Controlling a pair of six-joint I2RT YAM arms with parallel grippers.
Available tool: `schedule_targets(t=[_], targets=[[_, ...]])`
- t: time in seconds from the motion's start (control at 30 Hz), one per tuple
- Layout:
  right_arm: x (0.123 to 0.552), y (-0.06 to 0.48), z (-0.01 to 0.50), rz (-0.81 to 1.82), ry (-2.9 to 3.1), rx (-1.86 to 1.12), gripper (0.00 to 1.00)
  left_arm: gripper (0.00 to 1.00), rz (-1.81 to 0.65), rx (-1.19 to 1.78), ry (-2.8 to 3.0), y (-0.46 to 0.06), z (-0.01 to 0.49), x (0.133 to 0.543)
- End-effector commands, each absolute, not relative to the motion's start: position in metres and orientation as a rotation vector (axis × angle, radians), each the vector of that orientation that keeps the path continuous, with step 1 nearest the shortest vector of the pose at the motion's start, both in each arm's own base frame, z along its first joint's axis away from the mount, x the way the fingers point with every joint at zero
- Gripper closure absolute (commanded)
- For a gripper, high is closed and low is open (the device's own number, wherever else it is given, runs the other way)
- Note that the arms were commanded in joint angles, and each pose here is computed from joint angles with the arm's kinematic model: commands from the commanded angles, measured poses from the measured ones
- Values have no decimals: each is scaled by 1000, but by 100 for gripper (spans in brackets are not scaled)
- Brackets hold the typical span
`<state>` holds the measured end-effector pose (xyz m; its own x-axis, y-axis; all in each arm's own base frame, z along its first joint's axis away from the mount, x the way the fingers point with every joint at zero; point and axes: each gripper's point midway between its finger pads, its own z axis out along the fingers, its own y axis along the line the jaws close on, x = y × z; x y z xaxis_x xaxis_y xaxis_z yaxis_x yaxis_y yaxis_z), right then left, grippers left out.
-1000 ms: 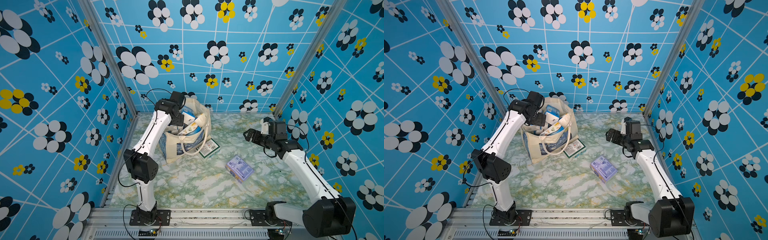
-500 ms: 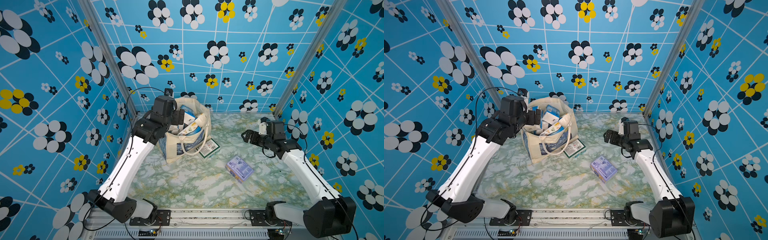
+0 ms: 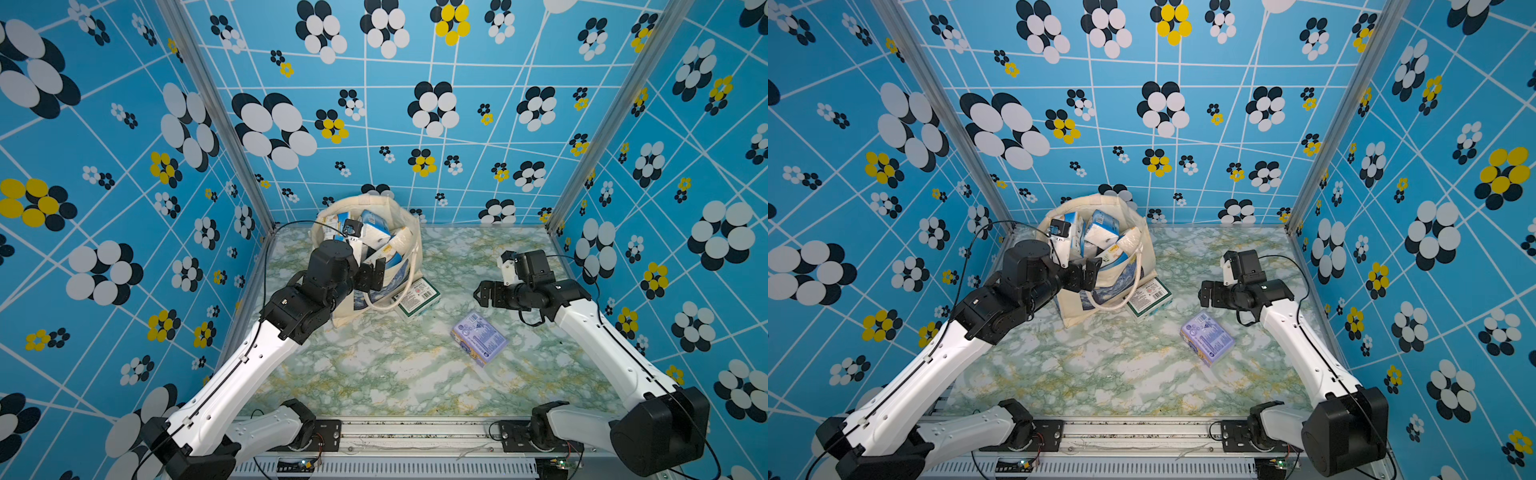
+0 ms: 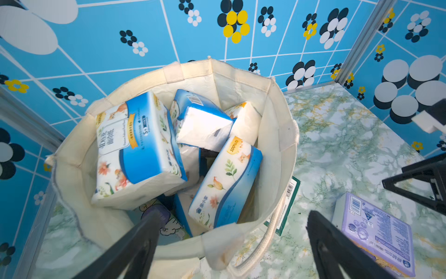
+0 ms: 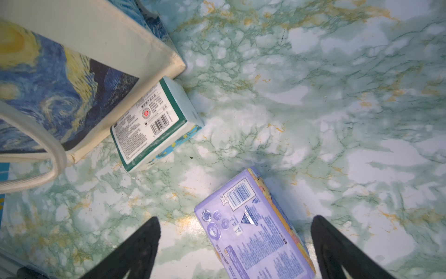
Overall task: Put tissues into the canvas bag
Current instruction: Pick up the pack of facial tissues from the center of the board.
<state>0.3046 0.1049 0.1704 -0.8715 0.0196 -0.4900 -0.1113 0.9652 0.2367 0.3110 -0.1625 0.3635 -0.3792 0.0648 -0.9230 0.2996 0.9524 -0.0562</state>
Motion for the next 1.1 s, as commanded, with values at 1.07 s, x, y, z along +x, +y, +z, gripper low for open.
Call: schedule_targets(t=[1.07], targets=[[258, 165, 109, 624, 2717, 116, 1, 1, -323, -42, 1963, -80, 356, 295]])
